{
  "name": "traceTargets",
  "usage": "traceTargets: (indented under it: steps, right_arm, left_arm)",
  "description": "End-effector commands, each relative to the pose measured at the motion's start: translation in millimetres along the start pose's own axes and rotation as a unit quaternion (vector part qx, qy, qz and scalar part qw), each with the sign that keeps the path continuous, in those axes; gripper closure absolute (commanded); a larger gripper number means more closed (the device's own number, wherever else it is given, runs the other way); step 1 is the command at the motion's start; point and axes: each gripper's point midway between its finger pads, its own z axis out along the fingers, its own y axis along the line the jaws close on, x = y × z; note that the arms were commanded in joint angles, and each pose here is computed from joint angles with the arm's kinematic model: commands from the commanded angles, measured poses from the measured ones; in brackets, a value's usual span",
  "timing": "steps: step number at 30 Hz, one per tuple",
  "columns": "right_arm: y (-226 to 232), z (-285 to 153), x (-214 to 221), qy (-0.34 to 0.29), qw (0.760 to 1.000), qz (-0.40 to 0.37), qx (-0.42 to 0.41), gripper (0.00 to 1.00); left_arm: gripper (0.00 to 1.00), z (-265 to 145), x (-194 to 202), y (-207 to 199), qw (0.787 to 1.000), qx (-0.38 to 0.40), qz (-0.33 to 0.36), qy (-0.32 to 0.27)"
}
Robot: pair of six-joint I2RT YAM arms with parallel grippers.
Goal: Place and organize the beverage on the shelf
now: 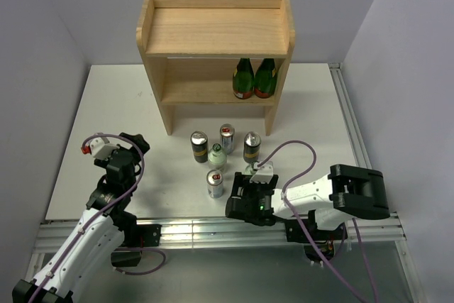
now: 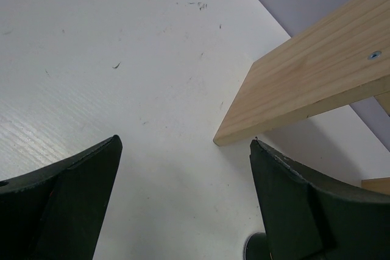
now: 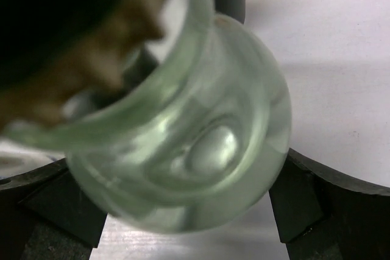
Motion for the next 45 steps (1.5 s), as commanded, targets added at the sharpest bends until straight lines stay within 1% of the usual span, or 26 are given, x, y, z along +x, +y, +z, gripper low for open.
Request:
traceTargets:
  steps: [1, 10, 15, 16, 17, 18, 19, 22, 23, 24, 25, 26, 27, 28, 29, 30, 33, 38, 39, 41, 42, 43, 45]
  right_arm:
    - [-2, 9, -12, -0.044, 0.998, 0.031, 0.013, 0.00]
    - [-13, 26, -13, -0.063, 0.997, 0.028, 0.042, 0.01]
    - [-15, 34, -15, -0.079, 0.994, 0.030, 0.063, 0.02]
    - [-16, 36, -15, -0.081, 0.994, 0.028, 0.067, 0.04]
    - [-17, 37, -15, -0.084, 0.993, 0.029, 0.072, 0.12]
    - [-17, 39, -14, -0.086, 0.993, 0.026, 0.076, 0.17]
    - [-17, 39, -14, -0.088, 0.993, 0.024, 0.077, 0.27]
    - [-16, 40, -12, -0.087, 0.993, 0.020, 0.079, 0.43]
    - [-17, 40, -12, -0.086, 0.993, 0.018, 0.080, 0.56]
    - [-17, 39, -12, -0.085, 0.993, 0.017, 0.079, 0.64]
    - [-18, 39, -11, -0.082, 0.993, 0.018, 0.079, 0.78]
    - [-17, 37, -13, -0.080, 0.993, 0.023, 0.078, 0.82]
    - [-19, 36, -12, -0.079, 0.994, 0.022, 0.079, 0.89]
    - [-19, 35, -13, -0.078, 0.994, 0.022, 0.078, 0.92]
    - [-18, 33, -13, -0.076, 0.994, 0.024, 0.076, 0.98]
    - [-18, 31, -15, -0.076, 0.994, 0.025, 0.078, 1.00]
    - [-12, 18, -19, -0.075, 0.994, 0.020, 0.070, 1.00]
    - [14, -21, -30, -0.087, 0.996, -0.004, 0.029, 1.00]
    - [18, -31, -43, -0.099, 0.995, -0.006, 0.027, 1.00]
    - [25, -47, -54, -0.113, 0.993, -0.014, 0.011, 1.00]
    - [28, -56, -74, -0.129, 0.991, -0.014, 0.009, 1.00]
    - [32, -62, -83, -0.138, 0.990, -0.019, 0.003, 1.00]
    - [48, -77, -105, -0.144, 0.989, -0.032, -0.019, 1.00]
  left_arm:
    - [0.07, 1, -6, -2, 1.000, 0.002, -0.004, -0.015]
    - [0.07, 1, -6, -2, 1.000, 0.002, -0.004, -0.015]
    - [0.07, 2, -5, -3, 1.000, 0.002, -0.004, -0.014]
    - [0.07, 2, -5, -2, 1.000, 0.001, -0.003, -0.014]
    - [0.07, 2, -5, -3, 1.000, 0.001, -0.003, -0.014]
    - [0.07, 2, -5, -3, 1.000, 0.000, -0.002, -0.013]
    - [0.07, 3, -5, -2, 1.000, -0.002, -0.001, -0.013]
    - [0.07, 3, -5, -3, 1.000, -0.001, -0.002, -0.014]
    - [0.07, 3, -5, -2, 1.000, -0.001, -0.002, -0.014]
    - [0.07, 3, -5, -3, 1.000, -0.001, -0.002, -0.014]
    - [0.07, 3, -5, -2, 1.000, -0.001, -0.002, -0.014]
    - [0.07, 3, -5, -2, 1.000, -0.002, -0.002, -0.014]
    - [0.07, 3, -5, -2, 1.000, -0.002, -0.002, -0.014]
    - [0.07, 3, -5, -2, 1.000, -0.002, -0.003, -0.014]
    - [0.07, 3, -5, -2, 1.000, -0.002, -0.002, -0.014]
    - [0.07, 3, -5, -1, 1.000, -0.003, -0.002, -0.014]
    - [0.07, 3, -5, -2, 1.000, -0.003, -0.001, -0.014]
    - [0.07, 3, -6, -2, 1.000, -0.005, -0.002, -0.016]
    - [0.07, 4, -5, -2, 1.000, -0.005, -0.002, -0.015]
    - [0.07, 4, -5, -2, 1.000, -0.005, -0.001, -0.015]
    - [0.07, 3, -5, -2, 1.000, -0.004, -0.001, -0.015]
    - [0.07, 4, -5, -2, 1.000, -0.005, -0.001, -0.014]
    - [0.07, 4, -5, -2, 1.000, -0.005, -0.001, -0.014]
